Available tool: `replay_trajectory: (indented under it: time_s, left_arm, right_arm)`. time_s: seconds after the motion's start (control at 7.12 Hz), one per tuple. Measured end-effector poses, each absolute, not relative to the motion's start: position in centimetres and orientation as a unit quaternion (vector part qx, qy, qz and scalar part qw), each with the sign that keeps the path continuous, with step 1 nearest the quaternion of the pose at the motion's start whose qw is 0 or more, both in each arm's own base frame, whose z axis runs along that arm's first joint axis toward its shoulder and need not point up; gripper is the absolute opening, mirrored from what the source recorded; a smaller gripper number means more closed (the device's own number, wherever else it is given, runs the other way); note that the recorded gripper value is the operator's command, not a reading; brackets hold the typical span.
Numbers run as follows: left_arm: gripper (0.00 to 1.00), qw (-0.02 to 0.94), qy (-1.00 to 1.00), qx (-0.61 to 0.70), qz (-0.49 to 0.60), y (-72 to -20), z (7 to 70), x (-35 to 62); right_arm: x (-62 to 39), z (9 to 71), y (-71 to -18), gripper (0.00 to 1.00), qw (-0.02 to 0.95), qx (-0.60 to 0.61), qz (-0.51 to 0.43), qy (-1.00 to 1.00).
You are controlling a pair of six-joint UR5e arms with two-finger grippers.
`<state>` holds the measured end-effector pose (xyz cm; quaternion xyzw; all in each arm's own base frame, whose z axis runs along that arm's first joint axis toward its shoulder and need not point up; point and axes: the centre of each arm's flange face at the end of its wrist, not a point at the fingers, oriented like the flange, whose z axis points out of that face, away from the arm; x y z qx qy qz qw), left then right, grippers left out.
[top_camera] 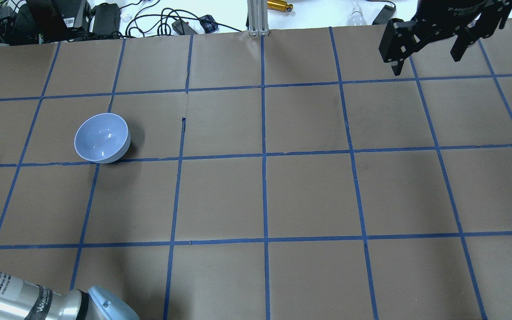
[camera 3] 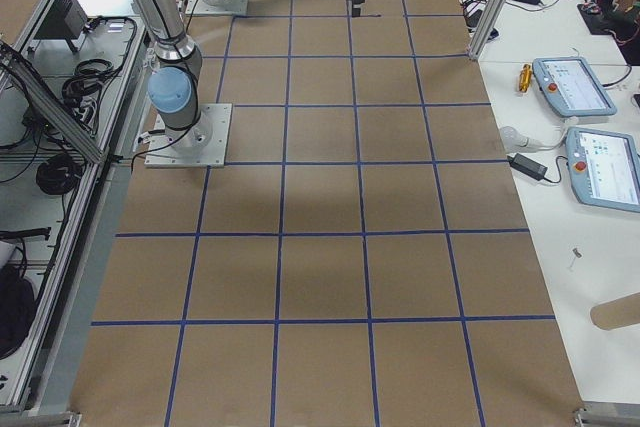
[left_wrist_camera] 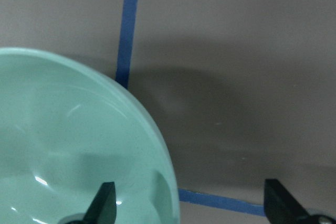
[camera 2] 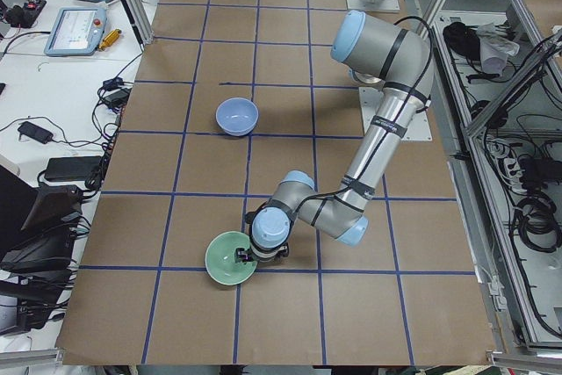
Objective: Stack green bowl on blue bowl
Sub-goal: 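Grasp the mint-green bowl rim with the left gripper near the robot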
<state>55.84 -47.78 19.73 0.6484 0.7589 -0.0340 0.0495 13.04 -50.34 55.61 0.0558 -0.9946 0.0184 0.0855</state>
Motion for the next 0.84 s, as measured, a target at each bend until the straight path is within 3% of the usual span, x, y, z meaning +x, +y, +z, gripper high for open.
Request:
replay_trajectory:
  time_s: [0.84]
  left_arm:
    - [0.00, 0.051, 0.758, 0.650, -0.023, -47.66, 19.52, 56.04]
  right_arm:
    - [13.06, 55.61, -50.34, 1.00, 0.085, 0.056, 0.018, -0.995]
